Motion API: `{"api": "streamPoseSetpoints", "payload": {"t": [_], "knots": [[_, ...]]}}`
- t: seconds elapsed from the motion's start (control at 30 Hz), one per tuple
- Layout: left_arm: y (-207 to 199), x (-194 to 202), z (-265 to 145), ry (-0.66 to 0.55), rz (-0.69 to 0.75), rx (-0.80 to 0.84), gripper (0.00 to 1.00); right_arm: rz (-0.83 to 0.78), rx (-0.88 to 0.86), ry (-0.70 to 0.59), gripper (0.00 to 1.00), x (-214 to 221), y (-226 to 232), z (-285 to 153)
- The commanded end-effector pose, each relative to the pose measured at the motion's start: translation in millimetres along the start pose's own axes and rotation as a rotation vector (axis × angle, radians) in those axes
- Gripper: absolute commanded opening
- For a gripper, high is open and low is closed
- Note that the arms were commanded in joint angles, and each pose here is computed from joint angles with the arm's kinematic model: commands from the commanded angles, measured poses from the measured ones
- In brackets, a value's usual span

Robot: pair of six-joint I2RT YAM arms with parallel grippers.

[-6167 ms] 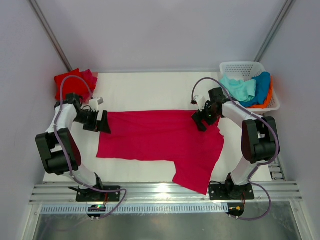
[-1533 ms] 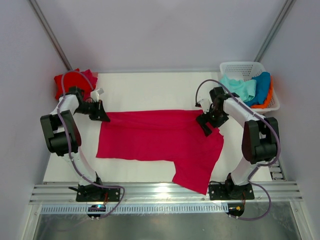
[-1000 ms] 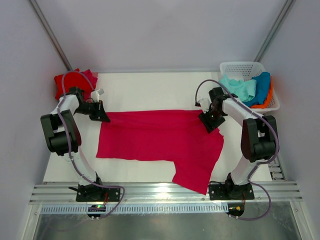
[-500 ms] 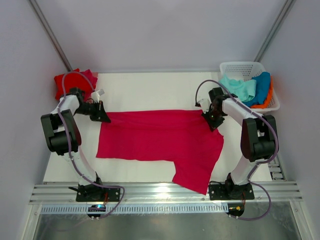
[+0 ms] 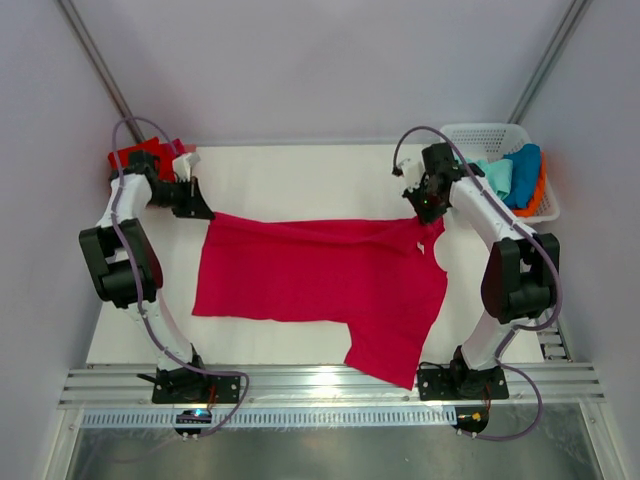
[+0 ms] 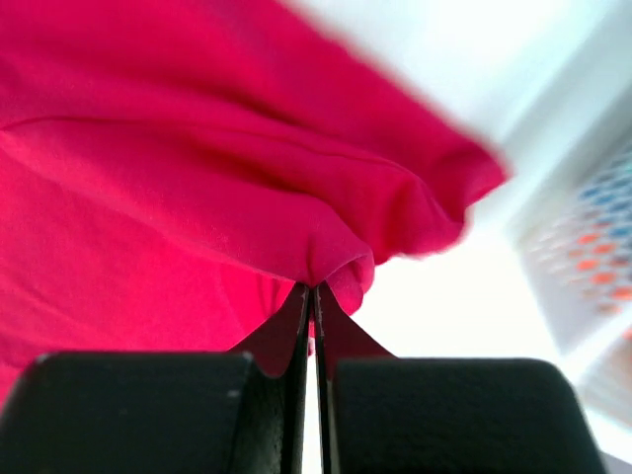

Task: Fold and stack the t-shirts
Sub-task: Fold the tshirt

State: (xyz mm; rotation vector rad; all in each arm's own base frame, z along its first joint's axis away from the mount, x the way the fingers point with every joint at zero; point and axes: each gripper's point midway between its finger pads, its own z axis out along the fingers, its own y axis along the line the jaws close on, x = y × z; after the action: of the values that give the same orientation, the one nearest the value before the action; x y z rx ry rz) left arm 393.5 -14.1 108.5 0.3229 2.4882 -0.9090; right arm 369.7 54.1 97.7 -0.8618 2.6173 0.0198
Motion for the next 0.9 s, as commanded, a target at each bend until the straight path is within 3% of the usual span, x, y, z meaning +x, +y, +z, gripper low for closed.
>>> {"api": "streamPoseSetpoints", "payload": {"t": [0.0, 0.27, 0.87], "knots": [[-6, -54, -20, -0.126, 0.060, -0.022, 0.00, 0.026, 0.081, -0.144, 0.03, -51, -25, -25], [-6, -106, -31, -0.224, 0.080, -0.015, 0.00, 0.042, 0.124, -0.200, 0.03, -87, -45, -24], [29, -154, -19, -0.337, 0.152, -0.054, 0.00, 0.070, 0.221, -0.326, 0.03, -125, -70, -46]]}}
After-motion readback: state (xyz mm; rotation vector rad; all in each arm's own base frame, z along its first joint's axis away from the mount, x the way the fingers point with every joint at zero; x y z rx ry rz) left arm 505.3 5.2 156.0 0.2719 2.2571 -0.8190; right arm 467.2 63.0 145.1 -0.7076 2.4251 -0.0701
